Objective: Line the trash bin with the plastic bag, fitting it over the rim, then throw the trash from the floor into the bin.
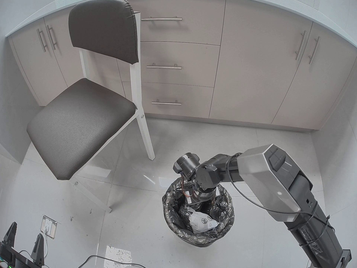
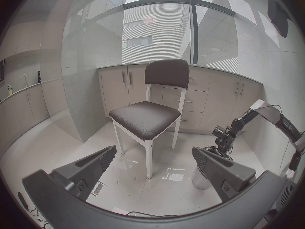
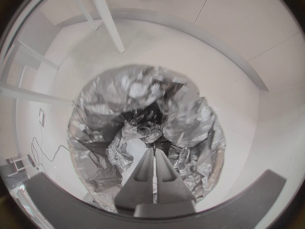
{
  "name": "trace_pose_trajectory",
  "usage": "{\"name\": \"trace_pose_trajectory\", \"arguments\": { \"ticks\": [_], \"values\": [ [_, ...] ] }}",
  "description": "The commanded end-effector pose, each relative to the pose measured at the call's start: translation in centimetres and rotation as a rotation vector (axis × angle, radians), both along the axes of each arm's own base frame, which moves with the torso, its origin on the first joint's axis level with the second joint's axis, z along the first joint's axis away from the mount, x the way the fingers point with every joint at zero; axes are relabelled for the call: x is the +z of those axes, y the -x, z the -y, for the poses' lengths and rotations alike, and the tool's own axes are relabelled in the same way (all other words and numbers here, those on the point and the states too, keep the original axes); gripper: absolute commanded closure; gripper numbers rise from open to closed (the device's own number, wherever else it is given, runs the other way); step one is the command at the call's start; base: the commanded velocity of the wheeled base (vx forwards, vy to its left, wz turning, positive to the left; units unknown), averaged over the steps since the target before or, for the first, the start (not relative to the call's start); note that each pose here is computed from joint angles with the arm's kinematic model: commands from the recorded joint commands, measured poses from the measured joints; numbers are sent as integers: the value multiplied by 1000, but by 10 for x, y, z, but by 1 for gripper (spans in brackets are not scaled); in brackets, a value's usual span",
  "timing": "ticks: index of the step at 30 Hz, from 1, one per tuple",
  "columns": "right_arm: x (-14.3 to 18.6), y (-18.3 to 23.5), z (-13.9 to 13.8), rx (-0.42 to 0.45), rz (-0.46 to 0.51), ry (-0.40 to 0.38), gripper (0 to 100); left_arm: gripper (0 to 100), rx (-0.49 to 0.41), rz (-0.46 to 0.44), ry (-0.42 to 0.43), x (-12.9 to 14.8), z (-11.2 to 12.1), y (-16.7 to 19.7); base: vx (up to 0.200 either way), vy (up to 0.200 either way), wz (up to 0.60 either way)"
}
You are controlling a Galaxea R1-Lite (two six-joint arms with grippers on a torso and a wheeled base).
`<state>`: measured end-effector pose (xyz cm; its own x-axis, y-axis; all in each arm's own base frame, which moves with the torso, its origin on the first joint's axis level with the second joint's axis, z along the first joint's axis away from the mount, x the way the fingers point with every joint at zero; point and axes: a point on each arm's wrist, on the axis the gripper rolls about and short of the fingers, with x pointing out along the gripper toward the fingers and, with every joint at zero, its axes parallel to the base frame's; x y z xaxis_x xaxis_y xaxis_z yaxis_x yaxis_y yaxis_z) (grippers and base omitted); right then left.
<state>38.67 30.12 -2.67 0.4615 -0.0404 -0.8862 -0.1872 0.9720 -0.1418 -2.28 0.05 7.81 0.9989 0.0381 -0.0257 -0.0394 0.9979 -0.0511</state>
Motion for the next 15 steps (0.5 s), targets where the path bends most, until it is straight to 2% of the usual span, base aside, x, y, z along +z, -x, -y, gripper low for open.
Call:
{"name": "trace_pose_trajectory", "arguments": {
  "ticks": [1,7,15],
  "values": [
    [31,-4,4,-14,53,-43,100,0,2,0,0,-1,0,0,0,0,0],
    [28,-8,2,-22,80,-68,100,0,0,0,0,-1,0,0,0,0,0],
    [5,-18,-4,11,140,-92,100,0,2,1,0,-1,0,0,0,0,0]
  ]
}}
